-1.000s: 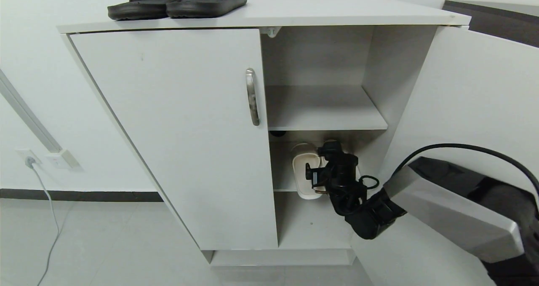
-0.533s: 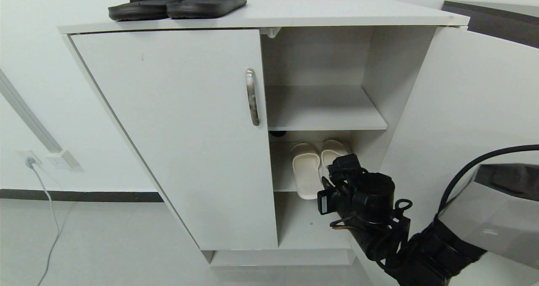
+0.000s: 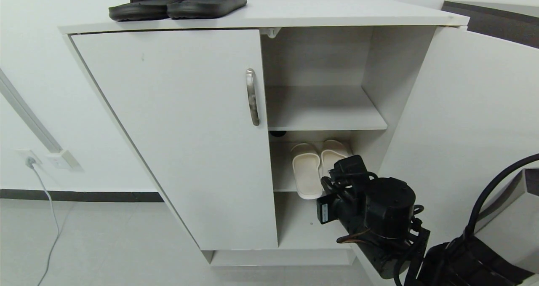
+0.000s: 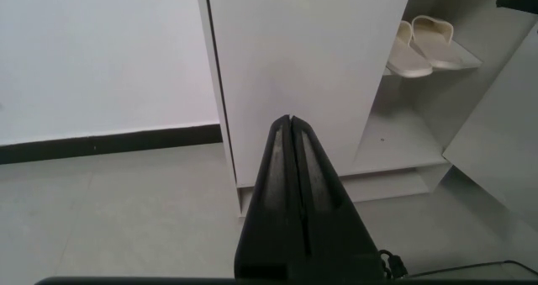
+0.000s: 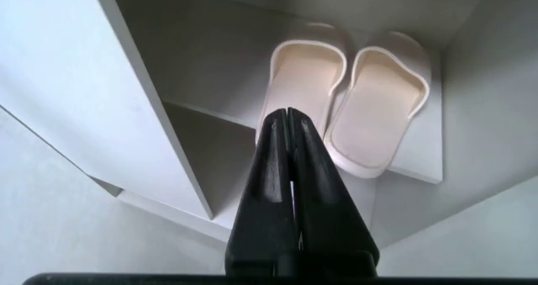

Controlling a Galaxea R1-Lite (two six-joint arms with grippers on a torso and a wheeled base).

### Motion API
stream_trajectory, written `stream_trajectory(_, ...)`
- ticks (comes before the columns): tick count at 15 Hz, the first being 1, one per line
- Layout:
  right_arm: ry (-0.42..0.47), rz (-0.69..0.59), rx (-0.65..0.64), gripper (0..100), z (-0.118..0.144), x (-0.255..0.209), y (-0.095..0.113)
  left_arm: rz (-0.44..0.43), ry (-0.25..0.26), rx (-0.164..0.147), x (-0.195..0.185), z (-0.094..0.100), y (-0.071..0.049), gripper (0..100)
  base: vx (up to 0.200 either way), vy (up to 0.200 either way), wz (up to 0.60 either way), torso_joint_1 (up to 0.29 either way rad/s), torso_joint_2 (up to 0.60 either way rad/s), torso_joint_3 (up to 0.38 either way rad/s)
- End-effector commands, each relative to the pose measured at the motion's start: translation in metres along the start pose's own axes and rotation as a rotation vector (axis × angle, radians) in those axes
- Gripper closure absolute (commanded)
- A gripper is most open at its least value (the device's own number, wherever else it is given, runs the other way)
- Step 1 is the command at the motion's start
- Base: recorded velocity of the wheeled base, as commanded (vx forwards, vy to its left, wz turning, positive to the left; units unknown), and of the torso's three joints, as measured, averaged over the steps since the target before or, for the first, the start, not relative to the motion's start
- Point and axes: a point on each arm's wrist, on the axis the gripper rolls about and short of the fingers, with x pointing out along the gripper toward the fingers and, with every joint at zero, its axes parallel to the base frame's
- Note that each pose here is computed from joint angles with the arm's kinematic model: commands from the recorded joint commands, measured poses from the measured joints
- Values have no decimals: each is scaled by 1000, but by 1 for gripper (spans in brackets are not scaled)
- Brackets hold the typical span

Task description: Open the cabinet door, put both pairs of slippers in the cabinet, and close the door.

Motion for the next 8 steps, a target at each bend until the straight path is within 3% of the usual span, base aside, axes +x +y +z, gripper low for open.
stream_trajectory(1,5,0,-3,100,-1,-2,-1,0,2,0,0,0,0,100,0,0,0,0,0,0)
stream_trajectory(8,15,0,-10,100,-7,-4,-2,0,2,0,0,0,0,100,0,0,0,0,0,0)
